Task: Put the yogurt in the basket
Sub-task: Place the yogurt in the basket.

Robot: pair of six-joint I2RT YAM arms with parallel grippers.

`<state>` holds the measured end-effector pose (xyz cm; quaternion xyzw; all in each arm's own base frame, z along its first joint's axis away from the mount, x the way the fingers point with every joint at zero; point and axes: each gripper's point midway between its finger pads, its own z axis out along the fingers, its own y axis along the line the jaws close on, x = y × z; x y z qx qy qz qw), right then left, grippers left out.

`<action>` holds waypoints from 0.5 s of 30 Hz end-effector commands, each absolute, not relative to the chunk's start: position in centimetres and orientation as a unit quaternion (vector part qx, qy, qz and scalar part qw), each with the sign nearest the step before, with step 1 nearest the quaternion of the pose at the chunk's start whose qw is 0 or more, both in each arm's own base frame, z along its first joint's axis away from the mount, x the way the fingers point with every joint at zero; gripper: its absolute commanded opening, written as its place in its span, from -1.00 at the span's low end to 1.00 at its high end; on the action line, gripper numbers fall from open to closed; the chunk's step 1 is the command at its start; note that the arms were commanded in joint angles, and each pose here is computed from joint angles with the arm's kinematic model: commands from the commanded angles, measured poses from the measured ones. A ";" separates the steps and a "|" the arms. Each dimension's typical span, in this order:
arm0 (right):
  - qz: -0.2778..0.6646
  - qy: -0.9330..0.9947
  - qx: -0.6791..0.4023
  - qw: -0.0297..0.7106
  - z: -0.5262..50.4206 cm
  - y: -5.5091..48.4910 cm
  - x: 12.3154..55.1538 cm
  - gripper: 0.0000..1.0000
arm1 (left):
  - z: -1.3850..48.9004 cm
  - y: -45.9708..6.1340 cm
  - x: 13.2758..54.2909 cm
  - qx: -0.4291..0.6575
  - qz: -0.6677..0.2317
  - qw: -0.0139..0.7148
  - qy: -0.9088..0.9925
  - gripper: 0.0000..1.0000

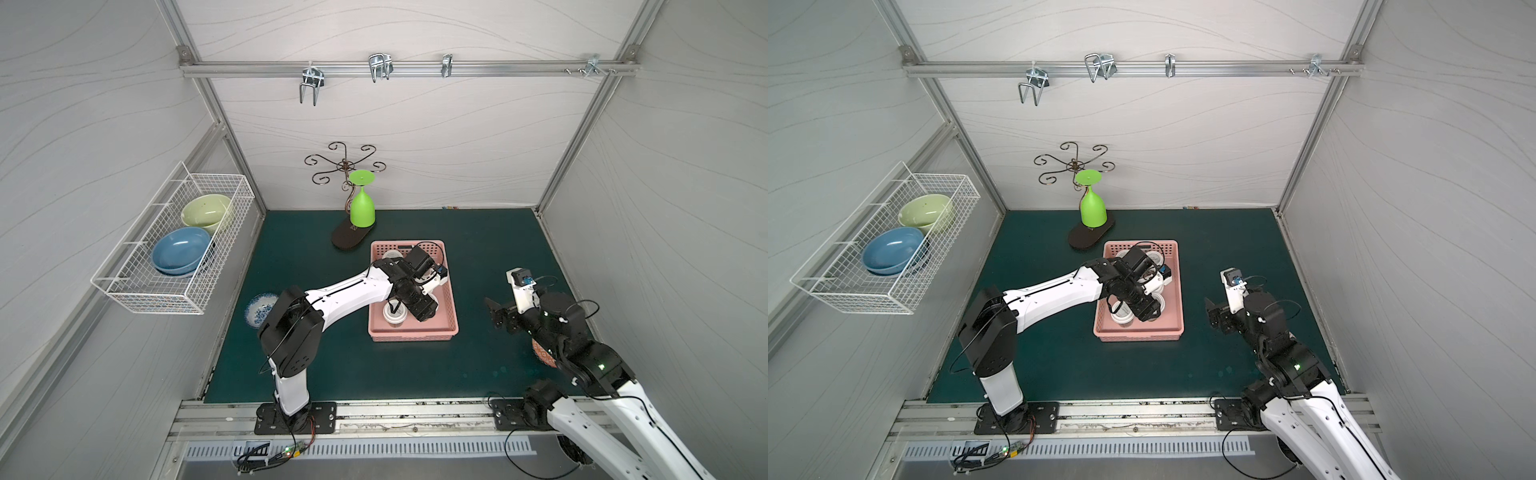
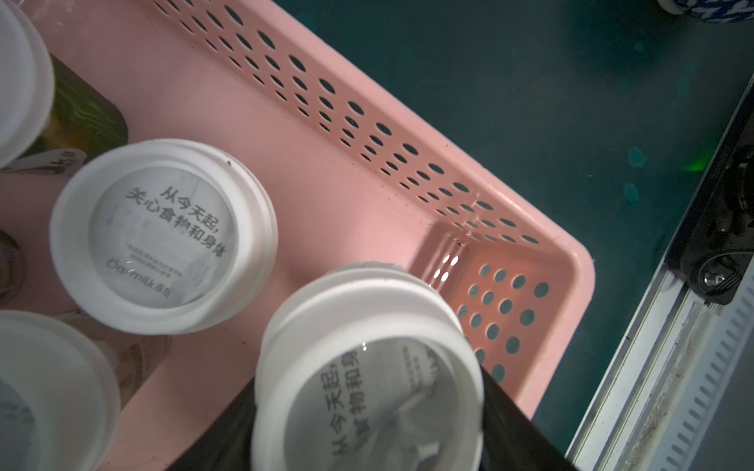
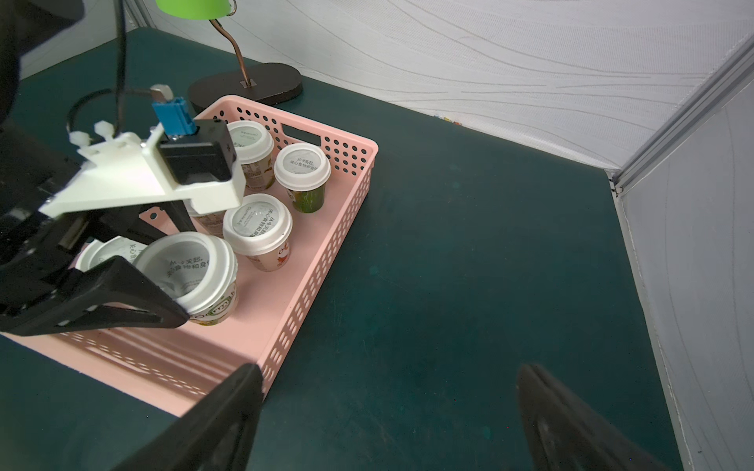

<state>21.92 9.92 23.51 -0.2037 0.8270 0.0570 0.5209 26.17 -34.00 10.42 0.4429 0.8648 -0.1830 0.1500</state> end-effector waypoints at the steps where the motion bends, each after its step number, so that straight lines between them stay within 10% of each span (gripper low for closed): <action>1: 0.066 0.828 -0.199 0.521 23.8 10.0 21.9 0.98 | 9.5 -34.9 26.5 0.439 -0.192 0.156 0.864 0.06; 15: 0.068 0.829 -0.202 0.517 23.6 10.2 22.0 0.98 | 9.5 -34.8 26.1 0.430 -0.198 0.149 0.868 0.41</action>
